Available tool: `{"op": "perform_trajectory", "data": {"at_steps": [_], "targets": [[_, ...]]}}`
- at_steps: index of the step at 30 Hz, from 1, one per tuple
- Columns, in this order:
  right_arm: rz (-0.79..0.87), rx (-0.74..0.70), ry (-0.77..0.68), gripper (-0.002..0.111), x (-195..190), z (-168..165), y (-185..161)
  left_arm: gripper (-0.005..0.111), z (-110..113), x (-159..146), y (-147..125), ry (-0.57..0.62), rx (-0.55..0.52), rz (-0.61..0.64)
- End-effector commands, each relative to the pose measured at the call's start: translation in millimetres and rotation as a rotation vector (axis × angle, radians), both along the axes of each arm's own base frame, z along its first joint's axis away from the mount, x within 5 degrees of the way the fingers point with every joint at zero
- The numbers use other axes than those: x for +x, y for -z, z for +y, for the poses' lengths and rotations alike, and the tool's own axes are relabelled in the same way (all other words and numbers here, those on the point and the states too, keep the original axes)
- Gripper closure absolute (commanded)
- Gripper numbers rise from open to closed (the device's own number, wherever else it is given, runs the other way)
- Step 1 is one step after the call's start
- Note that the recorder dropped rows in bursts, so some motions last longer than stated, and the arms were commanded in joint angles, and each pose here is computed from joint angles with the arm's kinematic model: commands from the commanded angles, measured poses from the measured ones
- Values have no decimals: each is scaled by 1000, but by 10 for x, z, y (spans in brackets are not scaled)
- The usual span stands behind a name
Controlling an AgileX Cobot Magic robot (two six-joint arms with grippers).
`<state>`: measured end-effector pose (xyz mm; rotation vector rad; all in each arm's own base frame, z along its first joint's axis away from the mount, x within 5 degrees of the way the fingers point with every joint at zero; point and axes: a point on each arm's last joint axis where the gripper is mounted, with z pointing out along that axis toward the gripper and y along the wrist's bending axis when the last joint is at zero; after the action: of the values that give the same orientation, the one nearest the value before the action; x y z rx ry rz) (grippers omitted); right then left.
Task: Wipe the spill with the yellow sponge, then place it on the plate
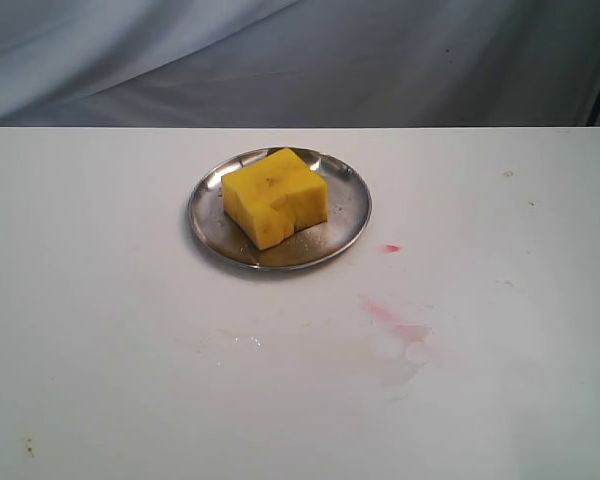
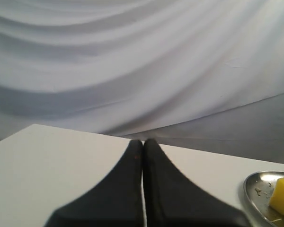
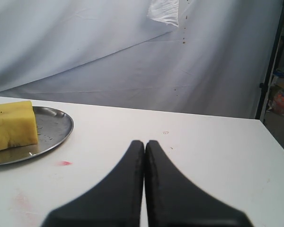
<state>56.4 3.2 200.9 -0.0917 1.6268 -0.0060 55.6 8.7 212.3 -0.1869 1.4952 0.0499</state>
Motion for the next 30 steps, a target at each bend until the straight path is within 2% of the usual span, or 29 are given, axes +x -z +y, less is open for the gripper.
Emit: {"op": "perform_trajectory", "data": {"at_steps": [1, 4, 11, 30], "targets": [[-3, -2, -3, 108, -2, 1, 8, 107, 2, -2, -9, -6, 29, -19], [-3, -2, -3, 108, -2, 1, 8, 107, 2, -2, -3, -6, 33, -12], [-3, -2, -3, 108, -2, 1, 8, 107, 16, -2, 123, -19, 69, 135], [-3, -2, -3, 108, -2, 1, 8, 107, 18, -3, 130, -21, 87, 146]]}}
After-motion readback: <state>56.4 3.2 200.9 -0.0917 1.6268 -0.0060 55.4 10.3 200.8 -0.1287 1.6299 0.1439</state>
